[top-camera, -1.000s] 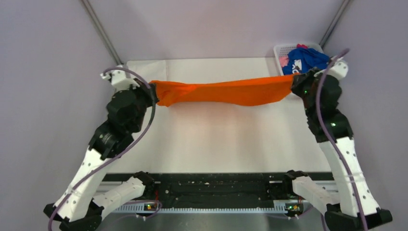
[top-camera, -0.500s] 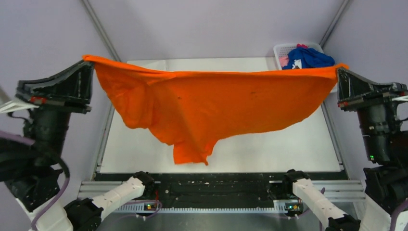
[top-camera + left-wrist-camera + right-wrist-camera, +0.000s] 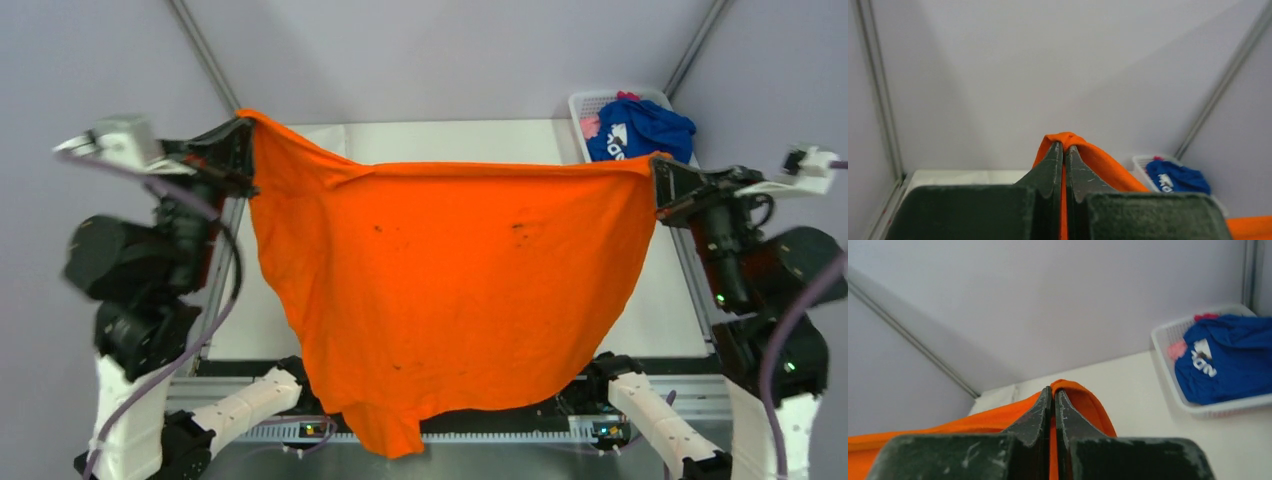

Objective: Fold and stack the t-shirts
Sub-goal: Flatten out the tshirt

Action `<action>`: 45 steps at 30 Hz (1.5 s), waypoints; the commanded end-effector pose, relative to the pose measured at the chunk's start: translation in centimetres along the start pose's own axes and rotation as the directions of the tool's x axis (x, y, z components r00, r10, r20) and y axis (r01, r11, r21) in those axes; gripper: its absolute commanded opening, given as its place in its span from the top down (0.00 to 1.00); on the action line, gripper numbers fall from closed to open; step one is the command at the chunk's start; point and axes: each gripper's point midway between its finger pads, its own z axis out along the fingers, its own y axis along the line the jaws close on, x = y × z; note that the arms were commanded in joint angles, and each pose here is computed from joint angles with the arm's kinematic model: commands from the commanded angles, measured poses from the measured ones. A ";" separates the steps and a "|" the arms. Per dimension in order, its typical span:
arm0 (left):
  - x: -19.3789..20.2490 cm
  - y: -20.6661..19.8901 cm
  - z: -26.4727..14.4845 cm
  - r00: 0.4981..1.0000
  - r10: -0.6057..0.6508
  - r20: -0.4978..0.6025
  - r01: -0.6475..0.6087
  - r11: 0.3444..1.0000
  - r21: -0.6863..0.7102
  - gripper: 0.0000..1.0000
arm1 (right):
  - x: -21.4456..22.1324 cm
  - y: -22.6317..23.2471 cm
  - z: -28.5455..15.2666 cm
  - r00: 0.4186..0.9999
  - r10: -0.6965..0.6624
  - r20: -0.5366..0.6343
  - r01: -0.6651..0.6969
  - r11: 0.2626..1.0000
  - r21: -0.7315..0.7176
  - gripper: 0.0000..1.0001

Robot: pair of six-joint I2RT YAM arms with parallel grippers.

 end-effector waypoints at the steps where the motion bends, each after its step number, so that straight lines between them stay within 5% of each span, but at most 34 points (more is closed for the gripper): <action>1: 8.3 4.6 4.9 0.993 0.082 -0.088 -0.106 0.945 -0.311 1.00 | 6.2 -5.7 4.5 0.997 -0.012 -0.073 0.028 0.975 0.220 1.00; 5: 21.1 8.8 8.2 0.940 0.134 -0.313 -0.271 0.851 -0.450 1.00 | 14.0 -11.7 7.6 0.987 -0.018 -0.160 0.082 0.910 0.405 1.00; 10: 36.3 13.2 11.1 0.850 0.012 -0.526 -0.293 0.841 -0.455 1.00 | 24.4 -17.5 11.3 0.958 -0.046 -0.282 0.186 0.849 0.495 1.00; 16: 48.5 16.5 13.6 0.756 -0.049 -0.653 -0.341 0.822 -0.456 1.00 | 33.7 -22.8 15.3 0.905 -0.068 -0.420 0.316 0.769 0.556 1.00; 20: 54.3 18.2 14.0 0.688 -0.073 -0.722 -0.379 0.812 -0.443 1.00 | 37.7 -24.6 17.0 0.873 -0.070 -0.483 0.367 0.747 0.555 1.00; 31: 58.6 19.7 16.7 0.680 -0.129 -0.722 -0.346 0.812 -0.471 0.99 | 40.6 -27.3 21.7 0.867 -0.111 -0.486 0.423 0.679 0.600 1.00; 33: 59.2 20.0 17.0 0.670 -0.120 -0.733 -0.357 0.813 -0.460 0.77 | 40.8 -27.8 22.2 0.863 -0.112 -0.492 0.436 0.656 0.616 0.99; 36: 58.9 20.8 17.7 0.655 -0.112 -0.747 -0.393 0.793 -0.465 0.37 | 40.5 -28.4 22.9 0.869 -0.090 -0.486 0.435 0.606 0.666 0.69; 37: 58.4 20.8 18.1 0.658 -0.112 -0.745 -0.396 0.790 -0.468 0.28 | 40.5 -28.5 22.9 0.867 -0.078 -0.493 0.437 0.593 0.676 0.46; 38: 57.7 20.5 18.5 0.665 -0.111 -0.739 -0.389 0.793 -0.469 0.18 | 40.5 -28.5 23.1 0.863 -0.068 -0.500 0.438 0.593 0.676 0.08; 41: 56.0 19.2 19.0 0.679 -0.122 -0.724 -0.339 0.822 -0.457 0.01 | 40.7 -27.3 23.5 0.842 -0.039 -0.539 0.437 0.635 0.637 0.01; 45: 55.2 17.1 17.3 0.661 -0.182 -0.728 -0.241 0.867 -0.436 0.01 | 41.6 -25.0 23.2 0.838 -0.002 -0.545 0.364 0.746 0.557 0.01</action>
